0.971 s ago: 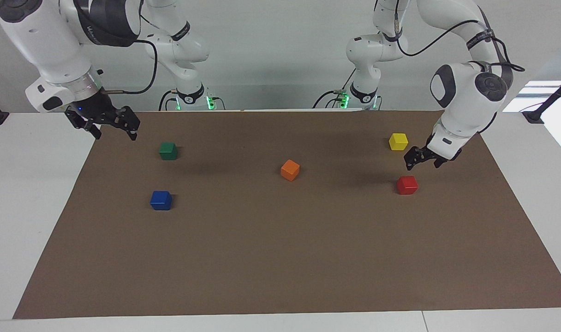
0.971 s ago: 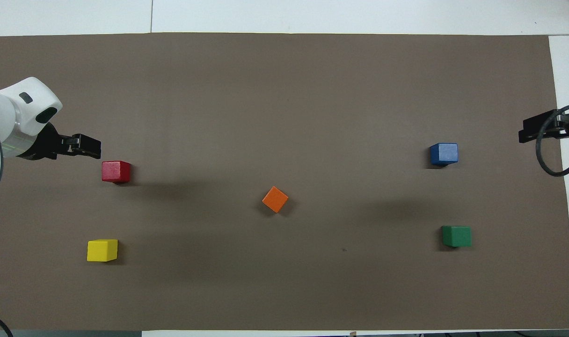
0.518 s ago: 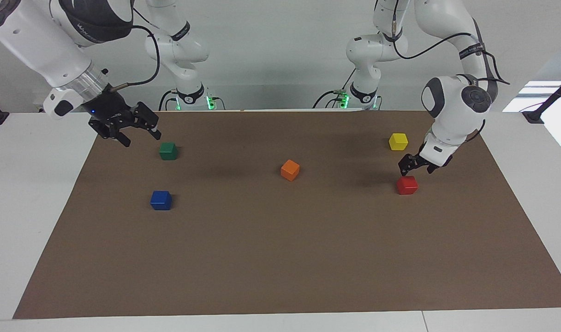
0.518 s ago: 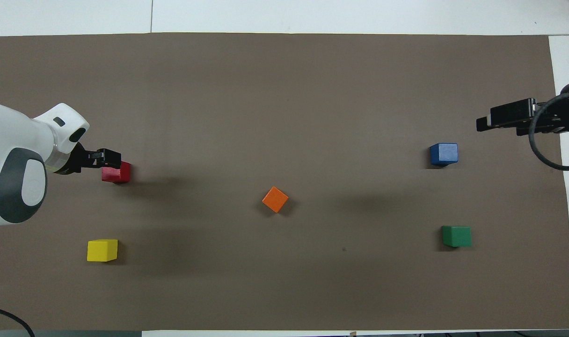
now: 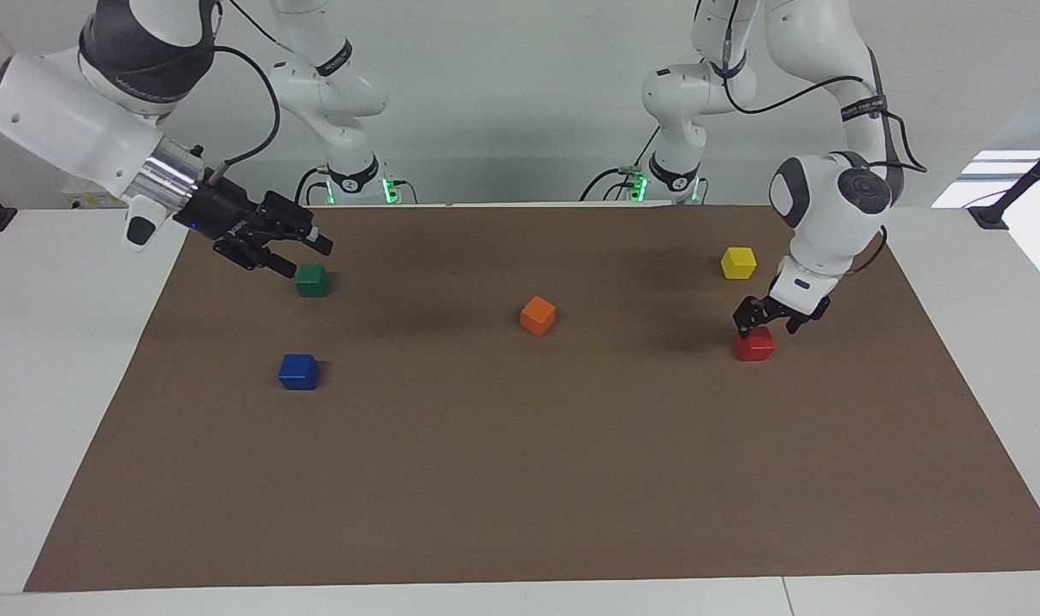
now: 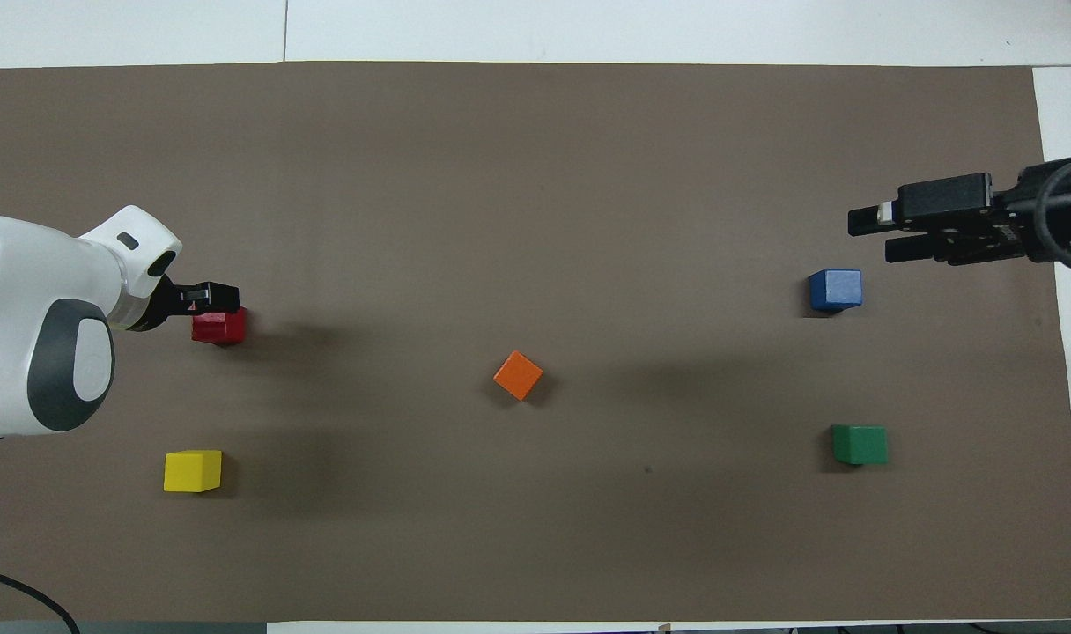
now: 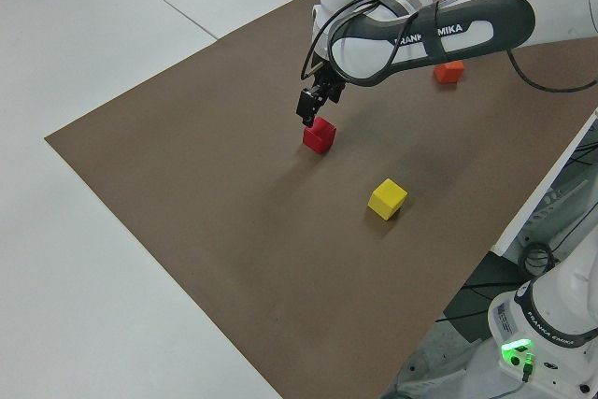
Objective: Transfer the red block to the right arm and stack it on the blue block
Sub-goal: 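Lower the left gripper onto the red cube while the right gripper advances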
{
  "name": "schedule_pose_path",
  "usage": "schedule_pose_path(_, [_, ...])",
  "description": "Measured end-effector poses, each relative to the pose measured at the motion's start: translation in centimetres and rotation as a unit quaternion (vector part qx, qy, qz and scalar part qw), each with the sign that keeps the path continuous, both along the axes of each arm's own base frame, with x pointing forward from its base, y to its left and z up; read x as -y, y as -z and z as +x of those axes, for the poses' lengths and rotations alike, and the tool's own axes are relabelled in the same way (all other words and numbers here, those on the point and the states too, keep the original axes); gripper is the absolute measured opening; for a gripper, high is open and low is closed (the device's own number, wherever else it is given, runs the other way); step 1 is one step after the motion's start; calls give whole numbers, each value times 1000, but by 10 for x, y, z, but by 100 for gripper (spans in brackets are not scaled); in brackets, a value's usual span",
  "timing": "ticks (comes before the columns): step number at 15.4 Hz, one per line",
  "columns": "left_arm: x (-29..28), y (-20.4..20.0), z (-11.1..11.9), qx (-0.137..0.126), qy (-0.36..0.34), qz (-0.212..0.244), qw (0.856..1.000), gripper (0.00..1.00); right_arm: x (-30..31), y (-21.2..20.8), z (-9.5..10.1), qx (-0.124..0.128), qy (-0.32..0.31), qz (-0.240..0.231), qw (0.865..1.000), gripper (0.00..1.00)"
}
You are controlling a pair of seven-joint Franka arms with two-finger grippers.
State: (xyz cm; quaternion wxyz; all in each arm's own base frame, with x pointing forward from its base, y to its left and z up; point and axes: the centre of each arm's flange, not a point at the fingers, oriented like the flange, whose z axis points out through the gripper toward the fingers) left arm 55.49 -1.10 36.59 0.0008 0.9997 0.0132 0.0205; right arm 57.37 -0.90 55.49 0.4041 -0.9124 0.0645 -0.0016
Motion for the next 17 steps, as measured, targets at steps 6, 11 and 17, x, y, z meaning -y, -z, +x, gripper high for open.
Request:
schedule_pose_path(6, [-1,36,-5,5,-1,-1,1000,100,-3,44,-10,48,-45,163,984,100])
schedule_pose_path(11, [1,49,-4,0,1,-2,1000,100,-3,99,-22,22,-93,326,941,100])
schedule_pose_path(17, [1,53,-7,-4,0,-2,1000,84,-22,196,-21,-20,-115,457,882,100])
